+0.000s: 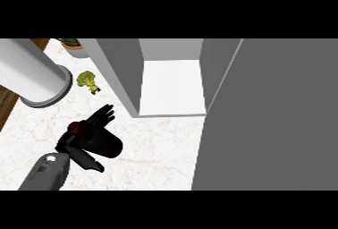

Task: Pick up the wine, place it into the cabinet and close the cabinet

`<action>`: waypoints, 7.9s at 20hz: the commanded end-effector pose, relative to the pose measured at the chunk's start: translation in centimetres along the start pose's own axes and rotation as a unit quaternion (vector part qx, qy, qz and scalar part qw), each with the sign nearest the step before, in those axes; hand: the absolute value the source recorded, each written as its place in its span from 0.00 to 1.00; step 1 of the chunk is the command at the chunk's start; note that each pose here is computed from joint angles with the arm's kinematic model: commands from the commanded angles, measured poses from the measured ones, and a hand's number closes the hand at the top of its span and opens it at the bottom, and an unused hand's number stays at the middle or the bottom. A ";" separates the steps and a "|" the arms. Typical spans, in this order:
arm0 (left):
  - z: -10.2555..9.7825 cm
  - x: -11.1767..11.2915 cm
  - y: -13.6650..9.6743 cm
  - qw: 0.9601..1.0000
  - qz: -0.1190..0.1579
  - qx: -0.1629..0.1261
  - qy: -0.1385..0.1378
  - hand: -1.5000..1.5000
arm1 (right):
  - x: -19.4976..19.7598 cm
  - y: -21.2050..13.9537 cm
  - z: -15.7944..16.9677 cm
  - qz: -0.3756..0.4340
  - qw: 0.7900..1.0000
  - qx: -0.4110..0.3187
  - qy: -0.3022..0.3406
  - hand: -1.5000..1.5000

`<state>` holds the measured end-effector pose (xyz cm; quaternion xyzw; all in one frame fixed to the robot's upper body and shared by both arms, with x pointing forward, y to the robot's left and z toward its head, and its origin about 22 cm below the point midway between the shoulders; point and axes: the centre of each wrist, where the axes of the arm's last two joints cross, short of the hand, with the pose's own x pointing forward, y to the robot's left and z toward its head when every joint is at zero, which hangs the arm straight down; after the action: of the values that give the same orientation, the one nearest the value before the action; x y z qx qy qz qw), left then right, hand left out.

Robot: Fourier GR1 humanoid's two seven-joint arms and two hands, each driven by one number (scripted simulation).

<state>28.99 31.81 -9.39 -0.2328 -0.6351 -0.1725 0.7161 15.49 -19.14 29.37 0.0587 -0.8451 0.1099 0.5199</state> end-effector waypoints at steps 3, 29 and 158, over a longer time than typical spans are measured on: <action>-1.3 -0.9 -0.9 0.998 0.020 -0.045 -0.043 0.00 | 1.0 -0.4 1.5 -0.025 0.999 0.025 0.014 0.00; -2.1 -3.6 -6.3 0.952 -0.053 0.231 -0.191 1.00 | -0.5 -0.1 1.1 -0.015 1.000 0.005 0.024 0.00; -19.8 7.9 -10.8 0.909 -0.039 0.396 -0.119 1.00 | -0.8 -0.5 -0.3 -0.046 0.997 0.054 -0.008 0.00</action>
<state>41.31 12.12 -0.80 0.1028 -0.7470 0.0651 0.6536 17.53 -19.31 28.98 0.1075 -0.8388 0.1264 0.5185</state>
